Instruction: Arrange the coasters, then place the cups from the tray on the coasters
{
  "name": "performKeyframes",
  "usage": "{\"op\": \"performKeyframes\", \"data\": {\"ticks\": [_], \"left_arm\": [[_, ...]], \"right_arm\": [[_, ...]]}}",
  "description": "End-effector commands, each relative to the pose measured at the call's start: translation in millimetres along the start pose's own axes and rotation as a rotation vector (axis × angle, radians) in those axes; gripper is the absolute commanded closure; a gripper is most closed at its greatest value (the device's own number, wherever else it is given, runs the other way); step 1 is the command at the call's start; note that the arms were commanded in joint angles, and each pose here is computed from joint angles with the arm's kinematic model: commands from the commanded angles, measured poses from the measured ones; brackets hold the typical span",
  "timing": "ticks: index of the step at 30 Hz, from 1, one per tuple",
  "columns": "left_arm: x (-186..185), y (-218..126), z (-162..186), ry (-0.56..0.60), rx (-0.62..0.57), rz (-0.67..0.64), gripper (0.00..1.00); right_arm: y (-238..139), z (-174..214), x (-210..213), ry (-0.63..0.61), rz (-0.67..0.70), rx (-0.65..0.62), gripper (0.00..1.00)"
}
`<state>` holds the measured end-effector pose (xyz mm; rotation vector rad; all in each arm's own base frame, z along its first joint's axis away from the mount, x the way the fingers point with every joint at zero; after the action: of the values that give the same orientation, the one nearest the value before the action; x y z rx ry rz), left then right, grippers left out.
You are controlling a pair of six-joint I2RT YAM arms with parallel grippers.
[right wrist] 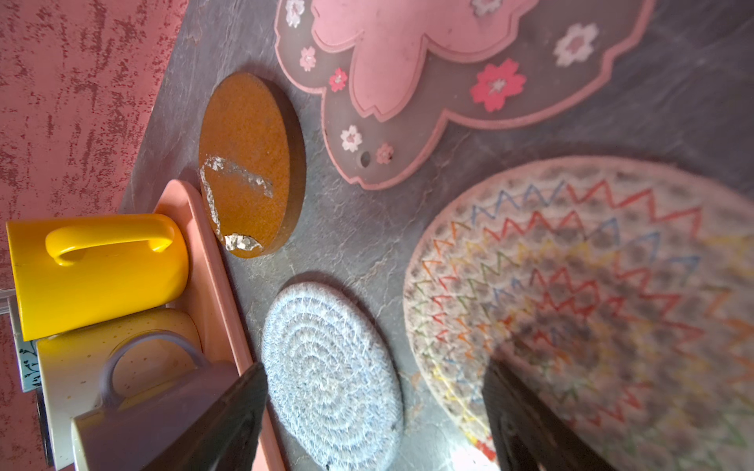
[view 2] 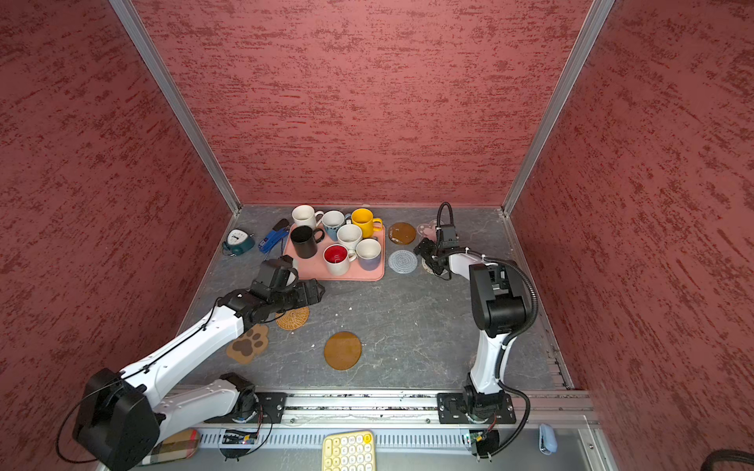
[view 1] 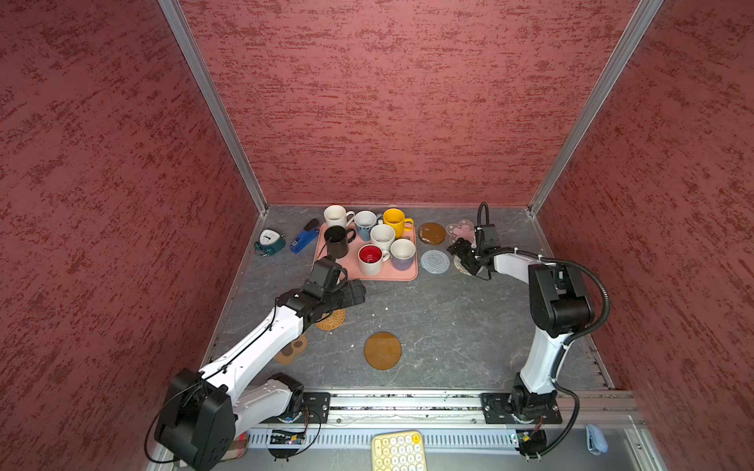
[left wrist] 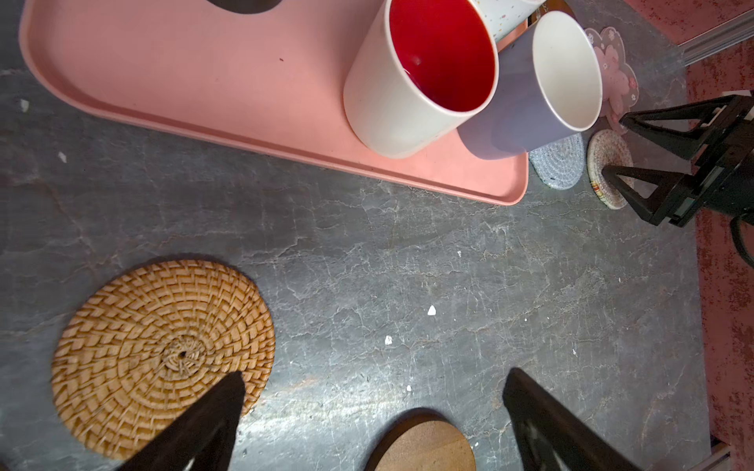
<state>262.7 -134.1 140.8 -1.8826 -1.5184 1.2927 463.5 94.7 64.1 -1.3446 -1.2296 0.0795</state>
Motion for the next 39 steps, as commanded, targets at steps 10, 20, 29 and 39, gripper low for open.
{"op": "performKeyframes", "data": {"ticks": [10,20,29,39], "left_arm": [[7.0,-14.1,21.9,-0.003,0.079,-0.010,0.04],[5.5,-26.5,47.2,0.021,0.138,-0.037,0.13],[-2.8,-24.1,79.4,0.053,0.195,-0.069,0.28],[-0.2,-9.7,121.6,0.035,0.222,-0.106,0.45]], "right_arm": [[-11.1,-2.4,-1.2,-0.012,0.125,0.032,0.14],[-55.7,-13.7,40.5,-0.124,-0.007,-0.030,0.14],[-111.6,4.4,54.9,-0.202,-0.140,-0.071,0.14],[-139.2,44.6,40.7,-0.230,-0.242,-0.037,0.14]]}}
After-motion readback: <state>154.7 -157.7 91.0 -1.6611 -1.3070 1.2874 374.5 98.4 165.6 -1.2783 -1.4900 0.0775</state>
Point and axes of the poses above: each gripper's point midway between its finger pads, its own y axis out along the fingers, its own x axis along the line the jaws close on, z = x × y, the point moved 2 cm from there along -y, back along the fingers, and after that the axes turned 2 degrees about y, right-handed, at the moved point
